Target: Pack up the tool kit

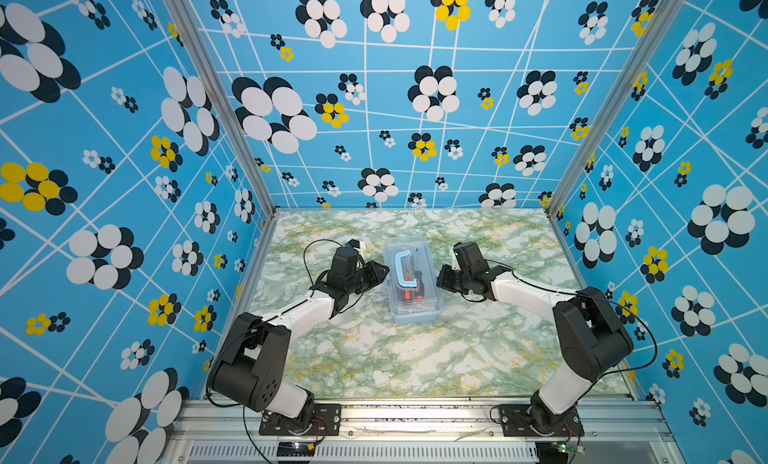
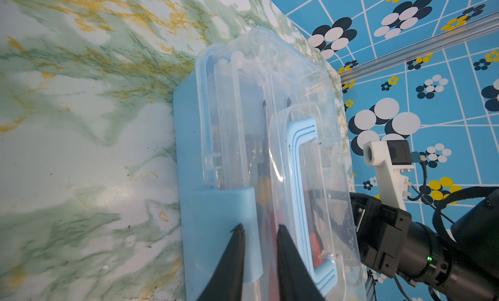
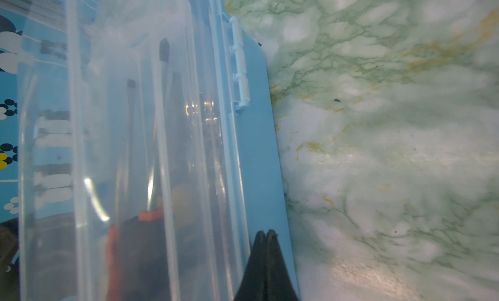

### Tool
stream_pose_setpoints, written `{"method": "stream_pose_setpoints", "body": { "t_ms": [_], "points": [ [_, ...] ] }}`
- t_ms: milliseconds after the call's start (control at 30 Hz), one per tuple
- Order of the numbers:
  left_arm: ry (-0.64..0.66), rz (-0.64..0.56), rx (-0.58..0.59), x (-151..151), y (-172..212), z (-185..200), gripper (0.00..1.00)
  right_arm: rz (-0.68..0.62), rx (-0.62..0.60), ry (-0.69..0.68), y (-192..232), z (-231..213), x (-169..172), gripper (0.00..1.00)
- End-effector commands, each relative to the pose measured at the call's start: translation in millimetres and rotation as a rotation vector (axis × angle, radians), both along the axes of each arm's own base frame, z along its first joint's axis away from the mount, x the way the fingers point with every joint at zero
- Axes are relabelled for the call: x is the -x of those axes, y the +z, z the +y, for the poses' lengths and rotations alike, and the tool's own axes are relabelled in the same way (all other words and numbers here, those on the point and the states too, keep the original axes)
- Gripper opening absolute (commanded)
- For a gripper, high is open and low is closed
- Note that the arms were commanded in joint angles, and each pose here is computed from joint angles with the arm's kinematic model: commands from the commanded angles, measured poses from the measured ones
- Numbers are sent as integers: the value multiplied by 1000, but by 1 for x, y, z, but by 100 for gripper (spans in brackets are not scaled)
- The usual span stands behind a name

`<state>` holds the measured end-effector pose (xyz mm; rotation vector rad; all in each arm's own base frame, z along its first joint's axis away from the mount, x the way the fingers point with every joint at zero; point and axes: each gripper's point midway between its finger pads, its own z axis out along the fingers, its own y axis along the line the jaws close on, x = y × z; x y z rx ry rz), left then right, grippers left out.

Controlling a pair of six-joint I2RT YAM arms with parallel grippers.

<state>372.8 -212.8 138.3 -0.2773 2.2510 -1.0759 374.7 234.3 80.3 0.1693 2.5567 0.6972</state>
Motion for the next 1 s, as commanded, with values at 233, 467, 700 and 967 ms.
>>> {"method": "stream_pose_setpoints", "body": {
  "t_ms": [233, 467, 700, 967],
  "points": [
    [-2, 71, -3, 13, -34, 3, 23, 42, -3, 53, -11, 14, 9, 1],
    [-11, 78, 3, 10, -40, -1, 23, 41, -4, 52, -10, 14, 8, 1],
    [-24, 81, 6, 10, -45, -6, 19, 46, 0, 53, -13, 13, 9, 1],
    [-25, 90, 19, 13, -54, -8, 17, 61, 23, 38, -24, 9, 8, 0]
  ]
}}
